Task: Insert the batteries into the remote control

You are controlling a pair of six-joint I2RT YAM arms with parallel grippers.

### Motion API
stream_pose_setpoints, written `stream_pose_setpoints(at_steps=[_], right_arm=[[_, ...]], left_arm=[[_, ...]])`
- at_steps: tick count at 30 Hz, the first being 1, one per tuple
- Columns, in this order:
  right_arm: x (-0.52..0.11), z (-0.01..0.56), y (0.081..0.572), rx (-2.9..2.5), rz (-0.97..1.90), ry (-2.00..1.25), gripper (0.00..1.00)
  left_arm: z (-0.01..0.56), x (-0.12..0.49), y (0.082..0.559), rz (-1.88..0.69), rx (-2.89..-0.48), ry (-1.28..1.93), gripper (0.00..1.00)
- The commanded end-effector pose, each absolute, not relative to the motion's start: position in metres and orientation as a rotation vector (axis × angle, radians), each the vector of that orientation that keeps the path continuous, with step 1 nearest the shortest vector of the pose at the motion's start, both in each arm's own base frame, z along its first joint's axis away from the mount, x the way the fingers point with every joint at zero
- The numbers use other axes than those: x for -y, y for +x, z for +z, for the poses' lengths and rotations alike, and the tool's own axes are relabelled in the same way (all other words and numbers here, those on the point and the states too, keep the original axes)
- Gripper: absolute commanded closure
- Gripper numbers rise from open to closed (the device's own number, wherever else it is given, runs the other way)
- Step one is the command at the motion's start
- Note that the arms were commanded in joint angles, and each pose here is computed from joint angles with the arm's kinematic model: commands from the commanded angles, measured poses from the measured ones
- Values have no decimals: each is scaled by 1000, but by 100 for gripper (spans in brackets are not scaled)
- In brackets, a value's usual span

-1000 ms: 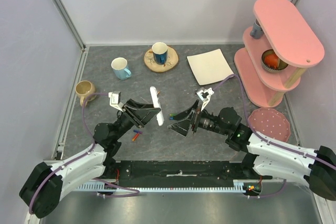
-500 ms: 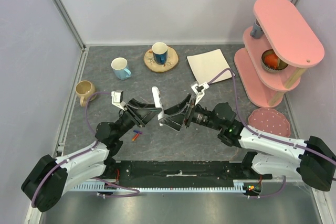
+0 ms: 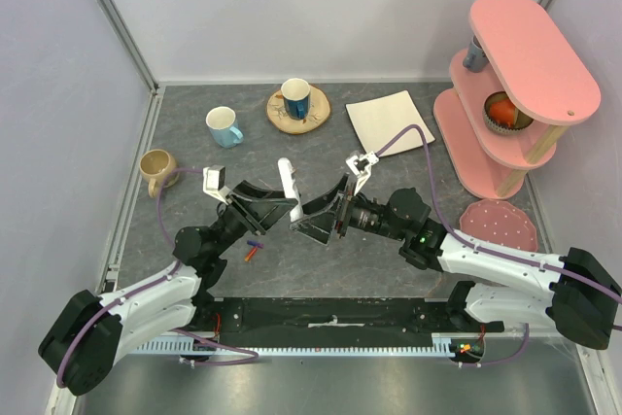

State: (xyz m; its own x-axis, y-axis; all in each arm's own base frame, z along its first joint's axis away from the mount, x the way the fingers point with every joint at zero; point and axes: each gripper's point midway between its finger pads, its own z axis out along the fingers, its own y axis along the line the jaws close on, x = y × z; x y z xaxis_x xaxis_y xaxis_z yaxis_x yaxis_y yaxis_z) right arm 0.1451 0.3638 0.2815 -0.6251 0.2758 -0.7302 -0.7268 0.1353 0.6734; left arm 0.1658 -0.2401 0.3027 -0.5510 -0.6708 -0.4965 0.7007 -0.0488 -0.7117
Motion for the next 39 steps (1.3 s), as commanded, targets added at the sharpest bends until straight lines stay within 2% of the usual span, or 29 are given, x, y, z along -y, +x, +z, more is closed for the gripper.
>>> stream_pose_setpoints(at_steps=[1,24,30,31,33,34,38,39], right_arm=[[-366,293,147,-1579,1604,-453,5],[-377,308,144,-1507,1683,-466,24],[-377,305,143,-1520,1683,-468,41],[-377,304,142,-1524,1683,-469,48],[-378,301,142,-1545,1673,-477,56],[-378,300,142,-1551,1668,-486,64],[-376,296,138,-1568,1653,-504,75],[-375,292,138,-1579,1641,-511,76]], left_arm=[[347,233,151,-1828,-1059,103,98],[337,235,150,-1836,-1096,95,98],[333,235,152,-1828,-1110,82,98],[333,235,152,-1827,-1113,84,98],[330,236,154,-1820,-1142,69,94],[328,237,155,-1816,-1161,64,90],[326,236,158,-1794,-1186,48,56],[323,236,159,-1785,-1199,44,52]])
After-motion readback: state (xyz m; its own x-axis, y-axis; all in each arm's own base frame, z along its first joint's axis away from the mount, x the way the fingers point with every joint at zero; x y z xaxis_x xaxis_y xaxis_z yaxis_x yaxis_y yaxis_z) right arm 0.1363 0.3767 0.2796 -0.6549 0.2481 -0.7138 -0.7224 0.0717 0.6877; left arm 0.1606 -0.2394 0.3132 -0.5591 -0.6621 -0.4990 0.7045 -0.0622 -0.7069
